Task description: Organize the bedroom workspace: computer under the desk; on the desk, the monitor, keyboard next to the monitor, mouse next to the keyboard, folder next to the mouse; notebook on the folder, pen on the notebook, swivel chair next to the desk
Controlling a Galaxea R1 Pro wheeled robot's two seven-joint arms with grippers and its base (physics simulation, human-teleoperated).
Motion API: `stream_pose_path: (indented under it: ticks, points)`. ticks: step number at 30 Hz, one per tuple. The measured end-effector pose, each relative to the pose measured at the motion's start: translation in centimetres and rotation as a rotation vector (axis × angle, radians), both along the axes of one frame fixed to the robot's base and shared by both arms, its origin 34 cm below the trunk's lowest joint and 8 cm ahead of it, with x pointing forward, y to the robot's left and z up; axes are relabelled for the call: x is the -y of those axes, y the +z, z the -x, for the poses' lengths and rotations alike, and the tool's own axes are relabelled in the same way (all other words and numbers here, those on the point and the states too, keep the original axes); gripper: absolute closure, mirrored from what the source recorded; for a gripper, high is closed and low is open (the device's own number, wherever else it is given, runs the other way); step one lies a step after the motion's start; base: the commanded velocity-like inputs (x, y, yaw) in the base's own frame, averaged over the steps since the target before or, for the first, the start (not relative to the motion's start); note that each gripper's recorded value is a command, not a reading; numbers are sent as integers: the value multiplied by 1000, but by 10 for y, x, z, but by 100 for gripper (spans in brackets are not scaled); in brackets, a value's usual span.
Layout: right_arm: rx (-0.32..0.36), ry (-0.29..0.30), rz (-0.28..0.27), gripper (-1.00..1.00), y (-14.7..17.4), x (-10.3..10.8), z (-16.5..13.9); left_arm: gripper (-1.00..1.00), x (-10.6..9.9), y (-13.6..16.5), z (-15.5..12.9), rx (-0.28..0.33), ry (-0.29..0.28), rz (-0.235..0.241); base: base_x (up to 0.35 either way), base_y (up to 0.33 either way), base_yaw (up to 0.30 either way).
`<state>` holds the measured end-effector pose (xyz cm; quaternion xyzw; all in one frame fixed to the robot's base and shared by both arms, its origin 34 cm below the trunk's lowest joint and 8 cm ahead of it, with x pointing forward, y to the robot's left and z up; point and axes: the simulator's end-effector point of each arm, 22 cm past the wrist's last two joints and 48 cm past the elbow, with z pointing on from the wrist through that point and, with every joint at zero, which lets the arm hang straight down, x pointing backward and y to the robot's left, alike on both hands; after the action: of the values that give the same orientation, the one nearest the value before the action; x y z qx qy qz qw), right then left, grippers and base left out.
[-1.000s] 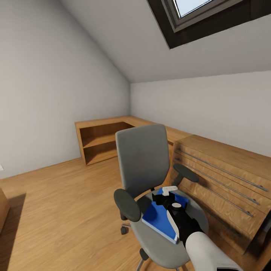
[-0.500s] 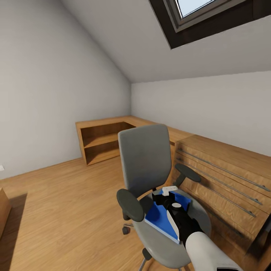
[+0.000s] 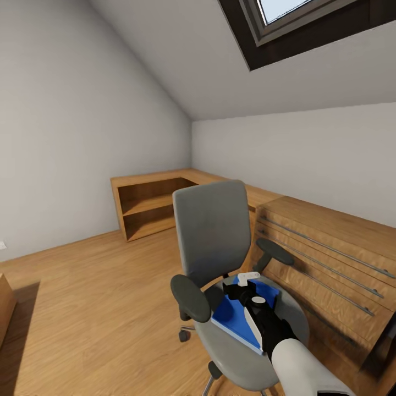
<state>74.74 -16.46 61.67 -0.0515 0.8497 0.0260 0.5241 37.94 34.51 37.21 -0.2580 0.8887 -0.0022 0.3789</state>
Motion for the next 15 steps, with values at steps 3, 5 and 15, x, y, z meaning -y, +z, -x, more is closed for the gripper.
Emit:
stream_pose_path:
  ticks: [3, 5, 15]
  points:
    - [0, -1, 0, -100, -6, 1, 1, -100, 0, -6, 1, 1, 0, 0, 0, 0, 0]
    - [-1, -2, 0, -100, -11, 1, 2, -100, 0, -10, 2, 1, 0, 0, 0, 0, 0]
    - [-4, 0, 2, -100, -22, 1, 5, -100, 0, -21, 4, 2, 0, 0, 0, 0, 0]
